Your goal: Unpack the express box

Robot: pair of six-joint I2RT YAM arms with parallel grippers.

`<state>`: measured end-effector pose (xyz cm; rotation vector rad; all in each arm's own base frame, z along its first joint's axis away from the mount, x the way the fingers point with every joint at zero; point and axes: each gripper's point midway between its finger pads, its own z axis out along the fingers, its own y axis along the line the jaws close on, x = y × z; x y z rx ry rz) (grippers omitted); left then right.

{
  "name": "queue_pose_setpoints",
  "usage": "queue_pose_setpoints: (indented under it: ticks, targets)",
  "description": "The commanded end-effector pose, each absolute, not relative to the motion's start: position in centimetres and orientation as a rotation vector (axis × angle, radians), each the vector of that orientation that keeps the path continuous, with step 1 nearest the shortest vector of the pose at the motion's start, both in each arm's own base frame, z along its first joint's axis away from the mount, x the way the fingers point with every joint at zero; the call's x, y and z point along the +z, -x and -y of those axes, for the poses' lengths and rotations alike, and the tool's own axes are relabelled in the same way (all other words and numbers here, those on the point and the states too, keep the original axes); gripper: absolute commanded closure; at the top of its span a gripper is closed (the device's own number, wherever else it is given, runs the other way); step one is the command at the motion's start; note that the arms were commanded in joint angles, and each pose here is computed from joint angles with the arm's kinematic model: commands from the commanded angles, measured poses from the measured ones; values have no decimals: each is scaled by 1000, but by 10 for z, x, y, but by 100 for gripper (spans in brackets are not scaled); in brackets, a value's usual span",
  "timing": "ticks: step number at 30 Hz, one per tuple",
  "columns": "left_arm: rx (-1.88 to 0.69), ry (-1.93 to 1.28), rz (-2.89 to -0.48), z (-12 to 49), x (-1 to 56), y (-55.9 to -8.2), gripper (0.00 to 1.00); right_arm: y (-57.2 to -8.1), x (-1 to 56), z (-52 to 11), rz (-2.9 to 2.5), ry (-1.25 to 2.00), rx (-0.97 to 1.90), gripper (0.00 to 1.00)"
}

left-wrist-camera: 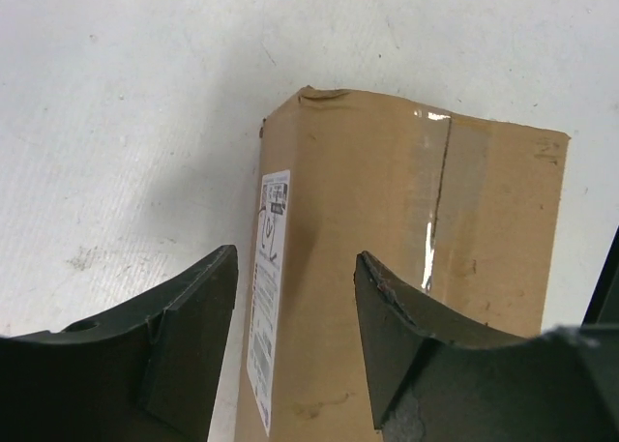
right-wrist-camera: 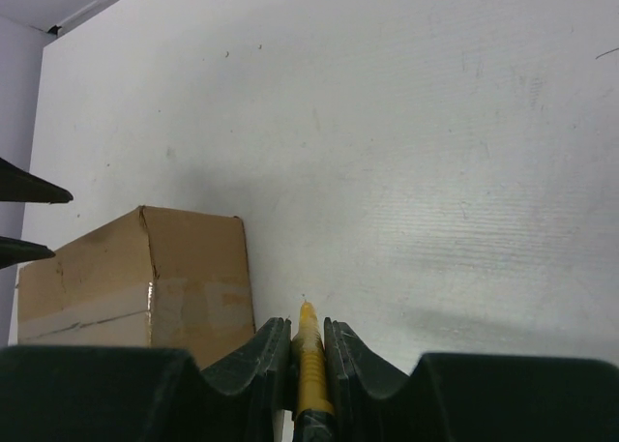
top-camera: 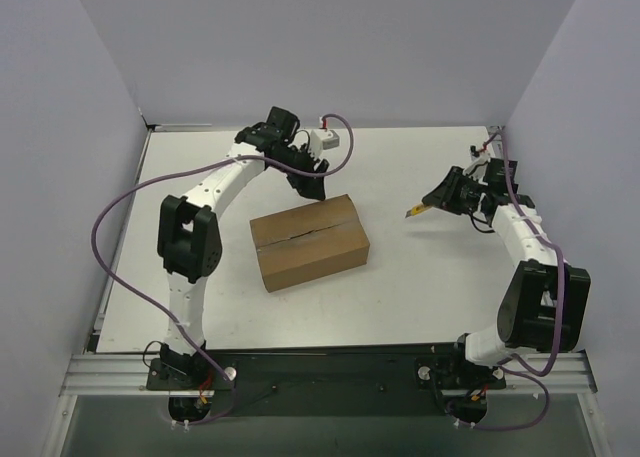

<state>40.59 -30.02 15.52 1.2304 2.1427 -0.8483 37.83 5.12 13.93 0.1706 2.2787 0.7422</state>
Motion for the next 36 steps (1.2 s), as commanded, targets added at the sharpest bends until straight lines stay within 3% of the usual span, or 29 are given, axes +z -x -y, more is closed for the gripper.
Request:
queue_pose_setpoints:
  ticks: [1,7,12,17,18,21,26,31,32,36]
  targets:
    - [-1013,-1221,-2099,325,147,-413,34,-368,151,-51,-2259,-99,686,100]
    - [-1290,-1335,-1969,368,151,-383,39,-351,148,-53,-2286,-105,683,100]
    - [-1508,-1561,-1917,390,152,-315,53,-340,144,-55,-2297,-112,681,100]
    - [-1356,-1743,-1853,382,149,-298,49,-331,141,-59,-2297,-118,706,100]
    - [-1211,-1725,-1818,387,150,-321,46,-329,144,-59,-2282,-132,716,100]
    - [-971,-1577,-1724,388,188,-354,43,-326,153,-60,-2206,-212,820,100]
    - [-858,-1552,-1565,378,240,-333,42,-316,164,-64,-2212,-250,861,100]
    - [-949,-1799,-1491,354,221,-260,32,-292,172,-63,-2237,-270,817,100]
    - [-939,-1825,-1433,353,228,-246,4,-289,173,-59,-2236,-273,776,100]
    - [-881,-1895,-1321,352,214,-217,3,-267,175,-57,-2284,-256,731,100]
